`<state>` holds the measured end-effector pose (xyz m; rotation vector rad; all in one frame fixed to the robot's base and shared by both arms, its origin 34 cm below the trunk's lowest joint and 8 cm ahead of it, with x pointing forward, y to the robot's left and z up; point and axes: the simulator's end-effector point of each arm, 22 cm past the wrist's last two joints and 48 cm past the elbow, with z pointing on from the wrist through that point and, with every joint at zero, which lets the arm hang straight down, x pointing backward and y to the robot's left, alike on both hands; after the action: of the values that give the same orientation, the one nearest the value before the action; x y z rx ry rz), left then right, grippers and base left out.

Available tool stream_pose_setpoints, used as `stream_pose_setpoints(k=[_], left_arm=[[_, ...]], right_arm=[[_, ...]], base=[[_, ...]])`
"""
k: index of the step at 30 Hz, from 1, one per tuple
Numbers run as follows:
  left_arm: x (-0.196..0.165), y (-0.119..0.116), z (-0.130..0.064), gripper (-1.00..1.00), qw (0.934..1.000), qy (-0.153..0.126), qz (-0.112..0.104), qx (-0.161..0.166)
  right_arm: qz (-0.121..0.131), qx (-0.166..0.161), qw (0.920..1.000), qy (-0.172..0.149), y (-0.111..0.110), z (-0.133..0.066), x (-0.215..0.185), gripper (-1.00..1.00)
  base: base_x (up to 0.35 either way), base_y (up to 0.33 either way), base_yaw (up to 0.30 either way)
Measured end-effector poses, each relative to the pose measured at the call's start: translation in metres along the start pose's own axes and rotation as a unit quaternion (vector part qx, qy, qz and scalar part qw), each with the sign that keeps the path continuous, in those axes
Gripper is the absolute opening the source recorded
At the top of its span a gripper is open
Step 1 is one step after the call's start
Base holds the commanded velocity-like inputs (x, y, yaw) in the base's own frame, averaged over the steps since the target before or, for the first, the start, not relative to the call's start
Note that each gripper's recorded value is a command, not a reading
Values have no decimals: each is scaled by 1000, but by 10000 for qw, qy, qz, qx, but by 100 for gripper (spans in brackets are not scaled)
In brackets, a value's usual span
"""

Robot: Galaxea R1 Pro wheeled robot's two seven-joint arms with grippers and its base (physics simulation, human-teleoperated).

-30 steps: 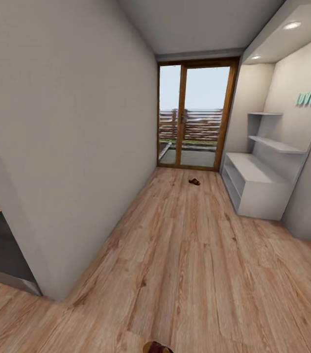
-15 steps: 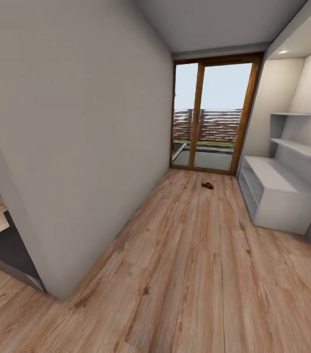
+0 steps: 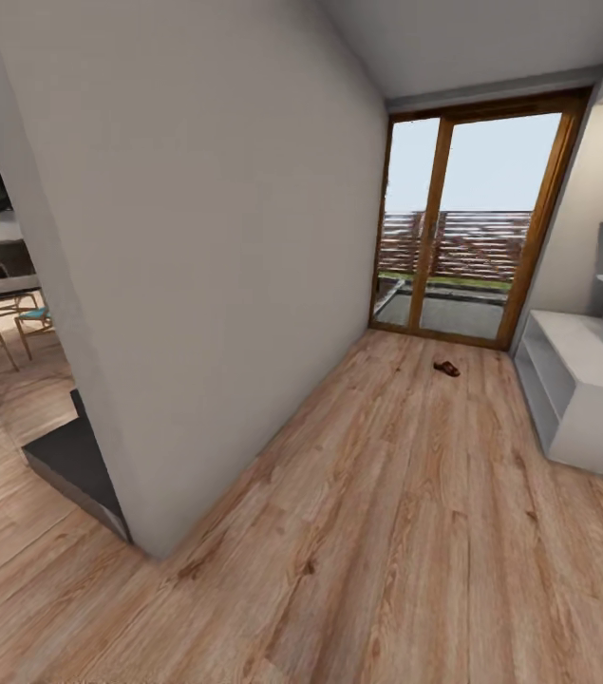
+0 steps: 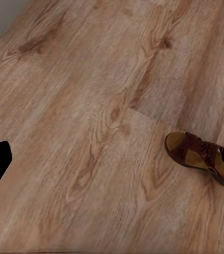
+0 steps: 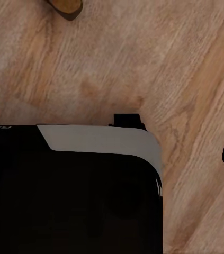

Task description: Pick up the two gym shoes and the two sandals from the corridor floor and place them onto the hallstand (shoe rack) in the corridor, making sure they are on the rack and not on the floor. Arrange them so the two gym shoes are next to each other and the two sandals are next to each other.

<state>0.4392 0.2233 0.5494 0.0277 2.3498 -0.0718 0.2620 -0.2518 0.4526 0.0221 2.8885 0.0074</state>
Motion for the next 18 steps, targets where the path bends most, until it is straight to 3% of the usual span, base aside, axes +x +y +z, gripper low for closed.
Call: stream_pose_setpoints(k=[14, 18], left_arm=[[0, 0, 0, 100, 10000, -1, -5, -4], [0, 1, 0, 100, 10000, -1, -6, -7]], right_arm=[[-1, 1, 10000, 0, 0, 0, 0, 100], [-3, -1, 10000, -1, 0, 0, 0, 100]], base=[[2, 0, 296], [104, -129, 296]])
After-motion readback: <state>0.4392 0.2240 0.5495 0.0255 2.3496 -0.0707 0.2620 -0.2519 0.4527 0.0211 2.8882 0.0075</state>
